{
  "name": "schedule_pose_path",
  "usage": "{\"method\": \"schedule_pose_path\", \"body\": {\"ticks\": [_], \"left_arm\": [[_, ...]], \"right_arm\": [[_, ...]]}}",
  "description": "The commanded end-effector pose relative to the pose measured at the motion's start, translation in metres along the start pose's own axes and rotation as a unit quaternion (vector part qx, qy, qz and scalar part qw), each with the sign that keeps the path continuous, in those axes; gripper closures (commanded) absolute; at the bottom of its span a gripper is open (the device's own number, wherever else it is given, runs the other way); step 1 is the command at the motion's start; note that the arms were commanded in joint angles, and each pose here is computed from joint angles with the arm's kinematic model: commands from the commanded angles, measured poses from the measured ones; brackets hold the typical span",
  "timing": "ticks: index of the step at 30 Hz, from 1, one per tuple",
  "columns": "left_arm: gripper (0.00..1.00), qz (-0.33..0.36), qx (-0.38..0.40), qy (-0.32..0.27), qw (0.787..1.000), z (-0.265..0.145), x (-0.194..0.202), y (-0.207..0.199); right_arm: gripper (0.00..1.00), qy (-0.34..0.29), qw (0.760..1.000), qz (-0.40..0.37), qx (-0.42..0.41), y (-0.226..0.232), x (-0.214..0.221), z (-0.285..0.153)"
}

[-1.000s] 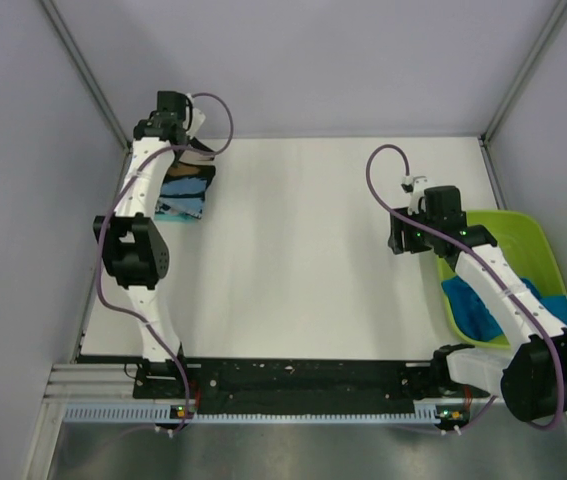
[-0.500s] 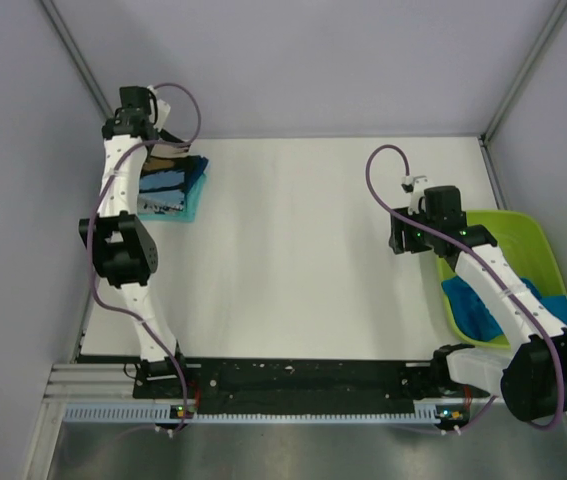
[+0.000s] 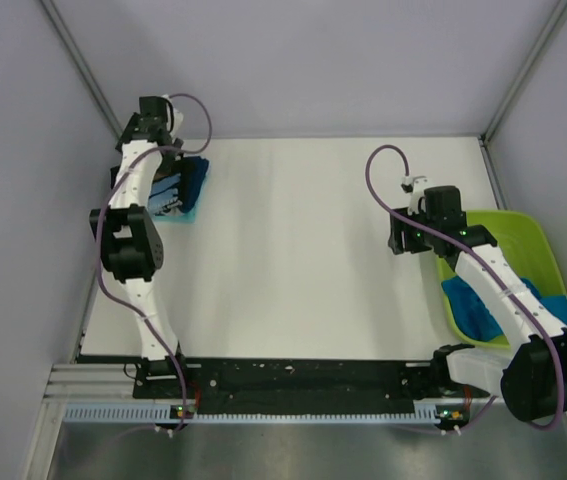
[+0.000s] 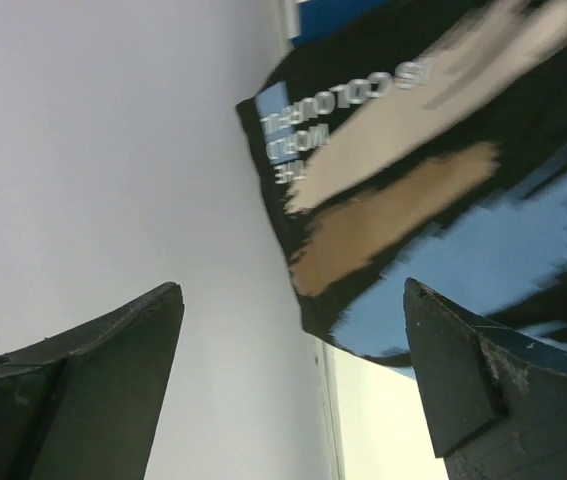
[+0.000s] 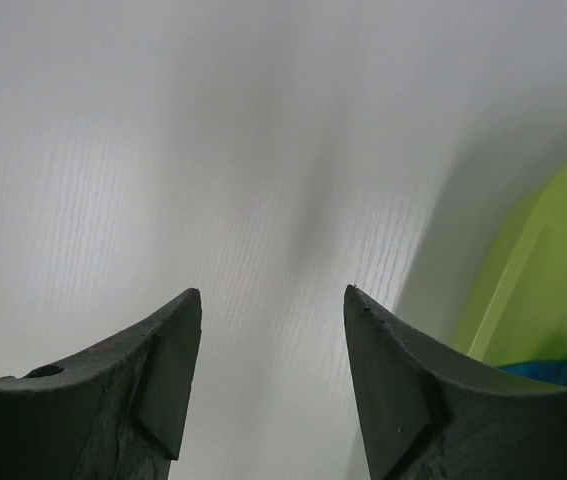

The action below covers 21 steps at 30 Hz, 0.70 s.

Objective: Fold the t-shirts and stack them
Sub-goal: Put the neatly folded tshirt into the corner of the board with the left arm, then smooth out wrinkles on the folded tshirt

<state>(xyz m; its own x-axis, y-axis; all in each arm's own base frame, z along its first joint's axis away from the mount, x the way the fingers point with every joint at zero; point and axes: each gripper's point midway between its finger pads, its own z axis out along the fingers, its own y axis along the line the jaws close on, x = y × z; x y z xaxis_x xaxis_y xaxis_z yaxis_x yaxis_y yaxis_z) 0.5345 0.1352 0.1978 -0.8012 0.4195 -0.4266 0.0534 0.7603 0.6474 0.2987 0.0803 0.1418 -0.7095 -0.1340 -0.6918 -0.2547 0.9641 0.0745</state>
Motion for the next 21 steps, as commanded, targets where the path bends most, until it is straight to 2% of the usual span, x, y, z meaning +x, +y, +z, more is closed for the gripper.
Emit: {"method": "schedule_pose_path", "body": {"ticks": [1, 4, 6, 14, 20, 21], "left_arm": [[0.13, 0.013, 0.054, -0.098, 0.994, -0.049, -0.048, -0.038], [0.32, 0.005, 0.1, -0.066, 0.993, -0.032, -0.047, -0.076], [0.41, -0.013, 0.098, -0.057, 0.993, -0.018, -0.056, -0.079], [0.47, -0.064, 0.044, -0.093, 0.993, 0.016, -0.088, -0.08], [0.52, -0.038, 0.102, -0.054, 0.993, 0.035, -0.067, -0.119], [0.56, -0.034, 0.09, -0.045, 0.994, 0.041, -0.061, -0.119]], "right_arm": [[0.41, -0.02, 1.0, -0.005, -0.007, 0.001, -0.011, -0.005], [0.41, -0.017, 1.0, -0.005, -0.008, 0.002, -0.009, -0.004], [0.41, -0.018, 1.0, -0.005, -0.008, 0.002, -0.009, -0.005], [0.41, -0.013, 1.0, -0.005, -0.01, 0.002, -0.008, -0.002], [0.41, -0.015, 1.0, -0.005, 0.003, -0.003, -0.007, -0.004], [0.41, -0.015, 1.0, -0.005, 0.003, -0.003, -0.007, -0.004]]}}
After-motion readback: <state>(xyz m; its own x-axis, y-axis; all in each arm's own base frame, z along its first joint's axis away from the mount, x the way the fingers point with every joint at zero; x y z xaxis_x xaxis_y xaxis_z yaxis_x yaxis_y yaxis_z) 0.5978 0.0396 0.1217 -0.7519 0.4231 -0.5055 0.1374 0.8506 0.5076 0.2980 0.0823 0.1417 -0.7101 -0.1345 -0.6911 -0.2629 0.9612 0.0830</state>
